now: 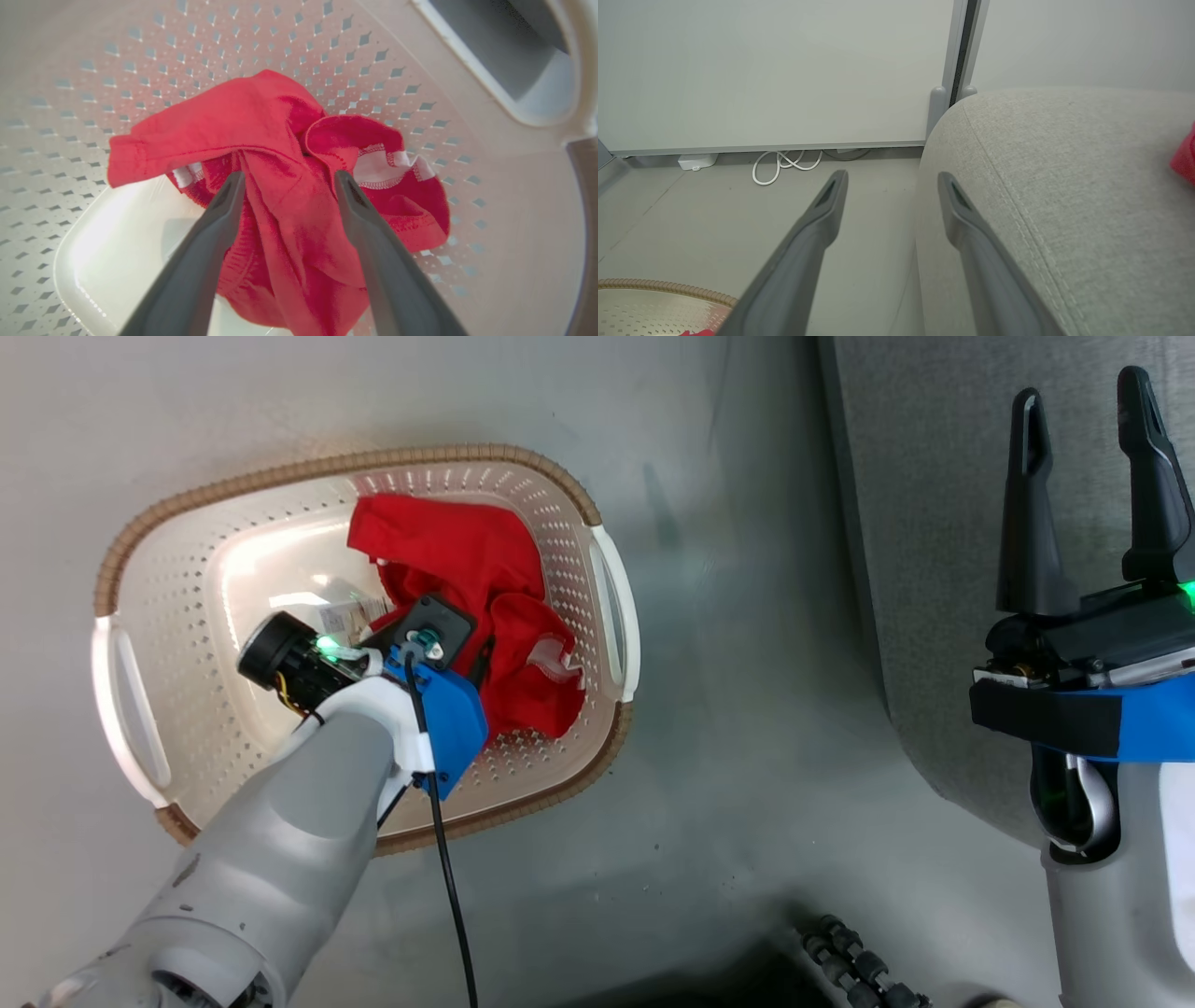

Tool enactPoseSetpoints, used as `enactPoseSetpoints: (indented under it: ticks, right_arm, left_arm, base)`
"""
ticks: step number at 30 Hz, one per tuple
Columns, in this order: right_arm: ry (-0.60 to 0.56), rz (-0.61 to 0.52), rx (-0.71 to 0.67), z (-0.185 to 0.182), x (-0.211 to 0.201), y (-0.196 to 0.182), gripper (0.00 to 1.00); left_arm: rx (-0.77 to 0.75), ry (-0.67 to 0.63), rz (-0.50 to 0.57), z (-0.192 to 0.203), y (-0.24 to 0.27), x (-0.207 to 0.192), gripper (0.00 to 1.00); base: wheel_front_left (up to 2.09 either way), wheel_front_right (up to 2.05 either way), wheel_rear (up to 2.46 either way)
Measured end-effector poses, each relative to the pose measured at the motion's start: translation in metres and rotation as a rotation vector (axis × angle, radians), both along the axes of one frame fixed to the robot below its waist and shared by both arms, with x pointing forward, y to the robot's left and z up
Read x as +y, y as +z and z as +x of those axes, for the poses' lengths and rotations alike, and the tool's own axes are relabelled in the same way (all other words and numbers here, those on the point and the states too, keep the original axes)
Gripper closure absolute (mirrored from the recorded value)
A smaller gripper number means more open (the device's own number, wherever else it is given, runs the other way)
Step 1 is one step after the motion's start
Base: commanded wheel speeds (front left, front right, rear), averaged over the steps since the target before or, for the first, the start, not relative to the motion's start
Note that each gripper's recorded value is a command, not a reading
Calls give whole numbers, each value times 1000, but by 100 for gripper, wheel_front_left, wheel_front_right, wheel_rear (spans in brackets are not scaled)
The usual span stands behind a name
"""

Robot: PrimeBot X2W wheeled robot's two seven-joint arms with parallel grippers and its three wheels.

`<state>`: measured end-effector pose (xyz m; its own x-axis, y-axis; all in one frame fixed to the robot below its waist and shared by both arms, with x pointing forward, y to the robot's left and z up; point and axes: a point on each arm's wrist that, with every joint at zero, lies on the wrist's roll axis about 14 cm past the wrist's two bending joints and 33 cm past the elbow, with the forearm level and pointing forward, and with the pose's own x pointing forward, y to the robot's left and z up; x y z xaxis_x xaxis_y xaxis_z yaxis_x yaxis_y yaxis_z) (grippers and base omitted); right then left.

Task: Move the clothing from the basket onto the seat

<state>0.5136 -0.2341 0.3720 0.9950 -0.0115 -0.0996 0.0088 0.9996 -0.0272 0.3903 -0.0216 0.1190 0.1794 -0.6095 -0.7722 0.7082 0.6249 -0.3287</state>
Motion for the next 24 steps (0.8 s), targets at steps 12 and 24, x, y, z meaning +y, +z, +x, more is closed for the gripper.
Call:
enactPoseSetpoints:
  ticks: [12,24]
  right_arm:
    - [20,-8,68,3,3,-41,0]
    - [30,-8,88,5,6,-56,0]
  left_arm:
    - [102,-29,50,-12,-45,7,0]
    - [122,-64,52,-22,-56,3,100]
  base:
    - [0,0,0]
    - [0,0,0]
